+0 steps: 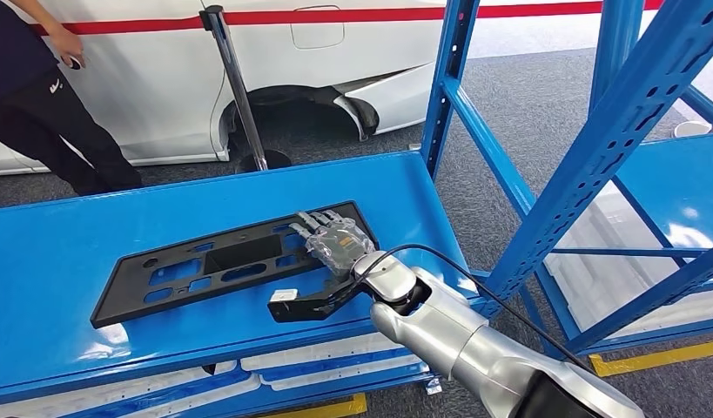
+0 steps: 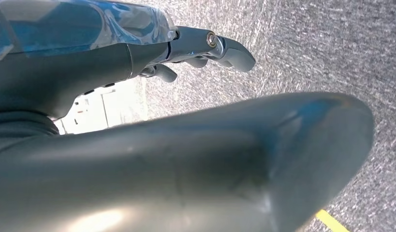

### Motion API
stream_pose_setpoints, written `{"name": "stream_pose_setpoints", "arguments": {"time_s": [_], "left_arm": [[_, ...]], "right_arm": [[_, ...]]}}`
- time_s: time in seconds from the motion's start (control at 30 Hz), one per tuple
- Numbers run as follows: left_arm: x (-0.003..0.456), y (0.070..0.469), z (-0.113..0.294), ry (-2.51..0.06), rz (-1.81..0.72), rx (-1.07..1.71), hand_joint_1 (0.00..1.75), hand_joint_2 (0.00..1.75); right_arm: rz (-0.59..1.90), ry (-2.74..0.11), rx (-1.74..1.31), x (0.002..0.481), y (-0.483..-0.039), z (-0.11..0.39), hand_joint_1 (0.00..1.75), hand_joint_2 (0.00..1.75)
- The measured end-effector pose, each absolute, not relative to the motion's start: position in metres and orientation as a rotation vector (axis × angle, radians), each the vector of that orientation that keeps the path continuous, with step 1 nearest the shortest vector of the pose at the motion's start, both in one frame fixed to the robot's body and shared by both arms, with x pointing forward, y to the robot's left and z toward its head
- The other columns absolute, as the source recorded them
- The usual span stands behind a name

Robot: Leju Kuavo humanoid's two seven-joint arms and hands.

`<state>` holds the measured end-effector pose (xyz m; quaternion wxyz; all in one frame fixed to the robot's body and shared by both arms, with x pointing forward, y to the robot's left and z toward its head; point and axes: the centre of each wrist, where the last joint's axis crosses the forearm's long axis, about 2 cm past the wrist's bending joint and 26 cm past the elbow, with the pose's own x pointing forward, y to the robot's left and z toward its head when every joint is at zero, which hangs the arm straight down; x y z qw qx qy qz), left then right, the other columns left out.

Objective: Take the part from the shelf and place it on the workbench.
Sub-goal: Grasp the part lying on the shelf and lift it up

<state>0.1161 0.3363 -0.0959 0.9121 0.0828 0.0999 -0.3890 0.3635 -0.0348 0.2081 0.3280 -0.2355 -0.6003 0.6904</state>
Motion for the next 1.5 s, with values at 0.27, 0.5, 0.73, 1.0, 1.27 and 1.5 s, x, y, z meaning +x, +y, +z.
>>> {"name": "stream_pose_setpoints", "arguments": {"time_s": [0.27,0.5,0.73,1.0,1.27,1.5], "left_arm": [[0.116,0.336,-0.096,0.209,-0.805,0.173,0.00,0.00],[0.116,0.338,-0.096,0.211,-0.806,0.176,0.00,0.00],[0.116,0.339,-0.096,0.213,-0.812,0.181,0.00,0.00],[0.117,0.339,-0.095,0.215,-0.817,0.184,0.00,0.00],[0.117,0.339,-0.095,0.216,-0.820,0.184,0.00,0.00],[0.119,0.339,-0.095,0.219,-0.834,0.192,0.00,0.00]], "right_arm": [[1.797,-1.560,-0.613,0.365,-0.037,0.205,0.00,1.75],[1.786,-1.554,-0.606,0.366,-0.037,0.205,0.00,1.75],[1.776,-1.537,-0.589,0.368,-0.038,0.202,0.94,1.75],[1.775,-1.504,-0.567,0.368,-0.041,0.195,1.75,1.75],[1.770,-1.495,-0.572,0.371,-0.043,0.195,1.55,1.75],[1.745,-1.491,-0.549,0.372,-0.044,0.196,1.41,1.75]]}}
